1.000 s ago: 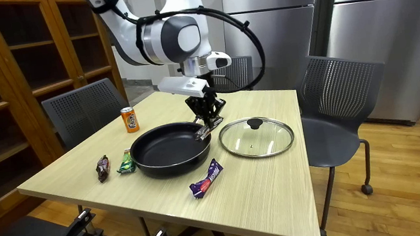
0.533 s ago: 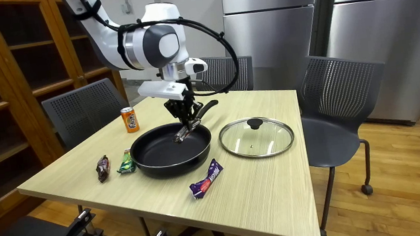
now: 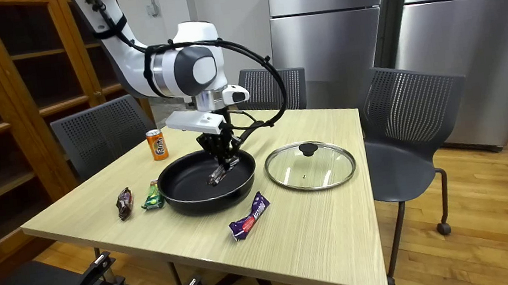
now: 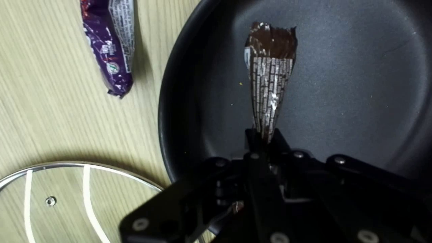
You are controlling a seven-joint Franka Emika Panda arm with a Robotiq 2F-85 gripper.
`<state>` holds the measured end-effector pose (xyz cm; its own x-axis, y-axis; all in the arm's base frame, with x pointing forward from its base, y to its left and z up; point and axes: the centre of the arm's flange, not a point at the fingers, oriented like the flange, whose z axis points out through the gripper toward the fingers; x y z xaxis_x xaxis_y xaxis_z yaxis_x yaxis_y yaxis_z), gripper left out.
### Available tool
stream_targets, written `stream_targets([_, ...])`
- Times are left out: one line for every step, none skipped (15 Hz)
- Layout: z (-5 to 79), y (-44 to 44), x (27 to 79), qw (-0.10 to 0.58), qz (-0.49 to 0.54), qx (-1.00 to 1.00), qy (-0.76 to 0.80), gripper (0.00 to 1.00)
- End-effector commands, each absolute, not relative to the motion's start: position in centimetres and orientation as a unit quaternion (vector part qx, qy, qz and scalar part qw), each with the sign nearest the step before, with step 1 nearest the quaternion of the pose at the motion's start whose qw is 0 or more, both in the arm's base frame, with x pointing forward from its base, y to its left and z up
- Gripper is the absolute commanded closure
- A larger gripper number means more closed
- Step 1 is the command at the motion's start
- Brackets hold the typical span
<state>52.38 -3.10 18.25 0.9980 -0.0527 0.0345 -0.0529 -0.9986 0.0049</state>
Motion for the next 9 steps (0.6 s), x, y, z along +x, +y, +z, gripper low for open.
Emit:
stream_targets([18.1,-2.7,52.2,0.009,0.017,1.0,-0.022,0.97])
stream_targets([18.0,-2.7,52.1,0.009,0.017,1.0,-0.021,0.97])
stream_targets([17.9,-2.7,52.1,0.011,0.015,1.0,-0.021,0.97])
stream_targets([17.9,-2.7,52.0,0.012,0.013,1.0,-0.021,0.64])
stream_targets([18.2,-2.8,51.9,0.012,0.013,1.0,-0.021,0.61])
stream_targets([18.6,-3.0,51.7,0.012,0.018,1.0,-0.023,0.56])
stream_targets([19.1,-3.3,51.5,0.01,0.017,0.999,-0.025,0.48])
stream_targets([19.4,-3.5,51.3,0.008,0.015,1.0,-0.025,0.41])
stream_targets([19.8,-3.9,51.0,0.006,0.014,1.0,-0.024,0.32])
